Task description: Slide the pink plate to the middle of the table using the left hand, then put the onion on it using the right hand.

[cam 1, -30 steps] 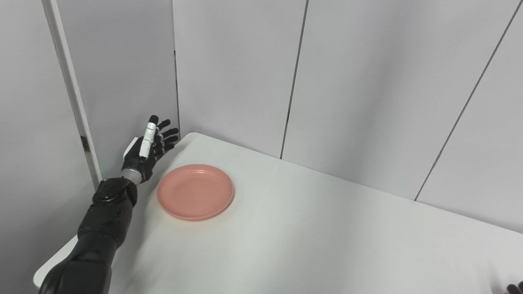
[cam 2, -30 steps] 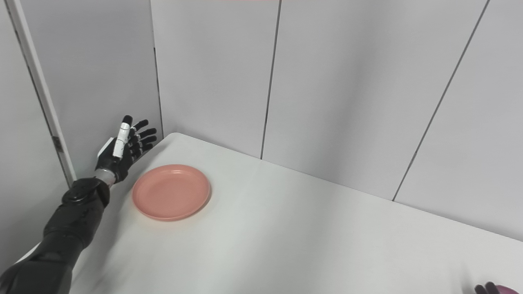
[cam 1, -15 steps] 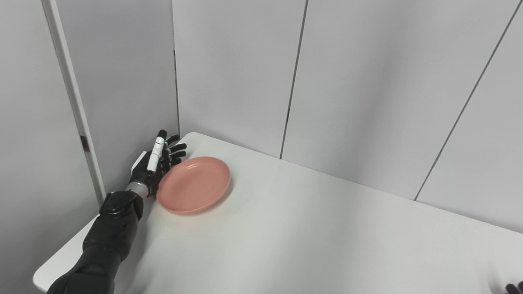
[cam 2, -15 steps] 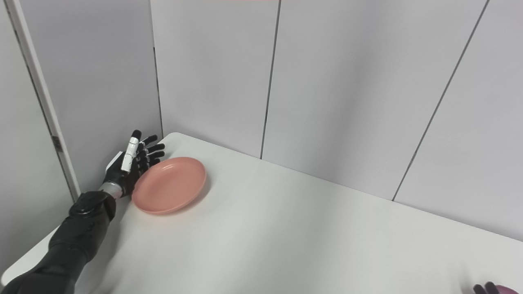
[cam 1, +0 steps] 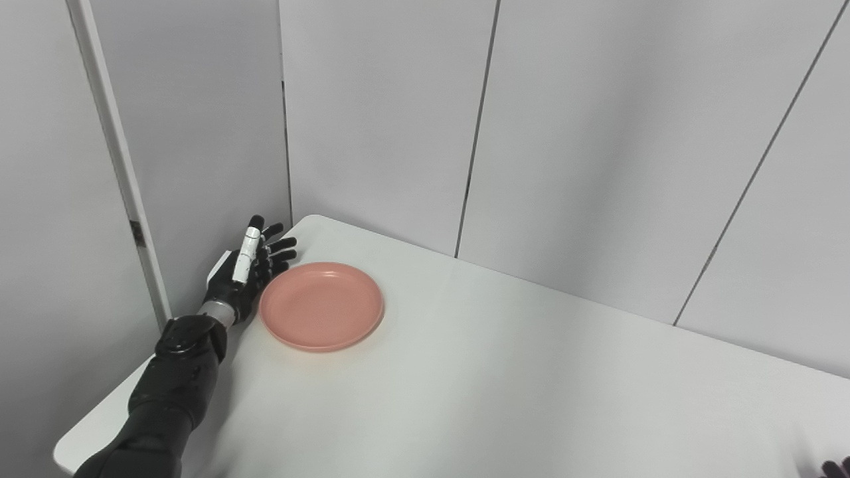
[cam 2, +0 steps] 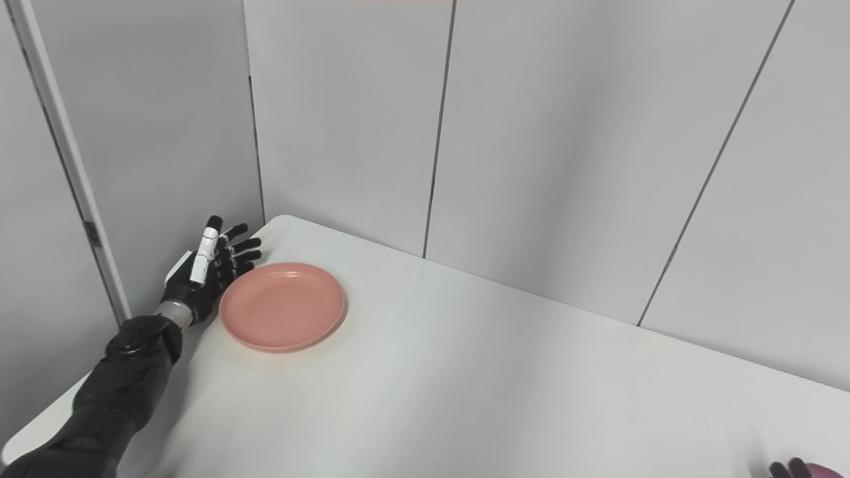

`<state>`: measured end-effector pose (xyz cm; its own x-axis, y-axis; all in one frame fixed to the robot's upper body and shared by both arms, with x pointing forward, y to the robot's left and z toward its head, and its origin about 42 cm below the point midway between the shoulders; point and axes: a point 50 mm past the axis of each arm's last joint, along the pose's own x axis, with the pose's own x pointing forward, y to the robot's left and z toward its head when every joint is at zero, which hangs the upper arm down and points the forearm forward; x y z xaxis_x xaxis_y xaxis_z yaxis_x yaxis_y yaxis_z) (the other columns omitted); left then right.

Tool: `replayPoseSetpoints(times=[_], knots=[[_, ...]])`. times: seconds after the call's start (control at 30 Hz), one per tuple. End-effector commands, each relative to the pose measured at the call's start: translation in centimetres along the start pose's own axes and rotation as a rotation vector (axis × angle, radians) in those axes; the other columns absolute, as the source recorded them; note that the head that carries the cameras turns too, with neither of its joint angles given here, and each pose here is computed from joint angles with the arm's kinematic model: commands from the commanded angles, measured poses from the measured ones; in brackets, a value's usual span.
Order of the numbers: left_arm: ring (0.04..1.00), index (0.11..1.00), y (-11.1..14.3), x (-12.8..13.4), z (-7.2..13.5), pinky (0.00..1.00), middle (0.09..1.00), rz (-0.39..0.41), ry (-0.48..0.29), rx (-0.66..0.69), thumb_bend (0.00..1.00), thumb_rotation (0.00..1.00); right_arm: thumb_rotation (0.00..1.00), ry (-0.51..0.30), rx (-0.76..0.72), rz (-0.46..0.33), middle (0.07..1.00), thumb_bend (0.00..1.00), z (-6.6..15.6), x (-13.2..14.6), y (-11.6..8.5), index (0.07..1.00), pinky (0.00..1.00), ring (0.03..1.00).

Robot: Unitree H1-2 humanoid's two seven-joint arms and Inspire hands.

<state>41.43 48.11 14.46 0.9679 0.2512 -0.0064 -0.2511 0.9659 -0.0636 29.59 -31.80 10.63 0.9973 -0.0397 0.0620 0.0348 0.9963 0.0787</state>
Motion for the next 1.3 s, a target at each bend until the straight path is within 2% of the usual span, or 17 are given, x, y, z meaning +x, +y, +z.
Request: replayPoseSetpoints(times=[0.0,0.2,0.5,0.87,1.03,1.27], knots=[[0.825,0.867,0.4,1.7,4.4,0.87,0.823,-0.015,-0.12,0.013,0.84,0.98,1.0,0.121,0.051,-0.024,0.974,0.72,-3.8,-2.8,0.6,1.0,1.0,1.0],[0.825,0.861,0.4,1.8,4.6,0.85,0.817,-0.012,-0.121,0.007,0.83,0.97,1.0,0.117,0.054,-0.026,0.969,0.71,-3.9,-2.8,0.6,1.0,1.0,1.0],[0.811,0.872,-0.4,1.9,3.9,0.88,0.814,-0.03,-0.099,0.017,0.83,0.97,1.0,0.12,0.045,-0.023,0.968,0.71,-3.8,-3.0,0.6,1.0,1.0,1.0],[0.833,0.863,-3.2,2.2,2.2,0.85,0.818,-0.052,-0.06,0.003,0.86,0.94,1.0,0.126,0.046,-0.029,0.969,0.75,-3.5,-3.2,0.8,1.0,1.0,1.0],[0.829,0.861,-4.6,2.3,1.4,0.85,0.815,-0.071,-0.037,-0.019,0.83,0.94,1.0,0.125,0.044,-0.029,0.967,0.77,-3.5,-3.3,0.8,1.0,1.0,0.999],[0.843,0.883,-5.2,2.1,1.0,0.85,0.843,-0.103,-0.025,0.003,0.85,0.96,0.98,0.12,0.046,-0.029,0.957,0.8,-3.6,-3.2,0.9,0.998,1.0,0.989]])
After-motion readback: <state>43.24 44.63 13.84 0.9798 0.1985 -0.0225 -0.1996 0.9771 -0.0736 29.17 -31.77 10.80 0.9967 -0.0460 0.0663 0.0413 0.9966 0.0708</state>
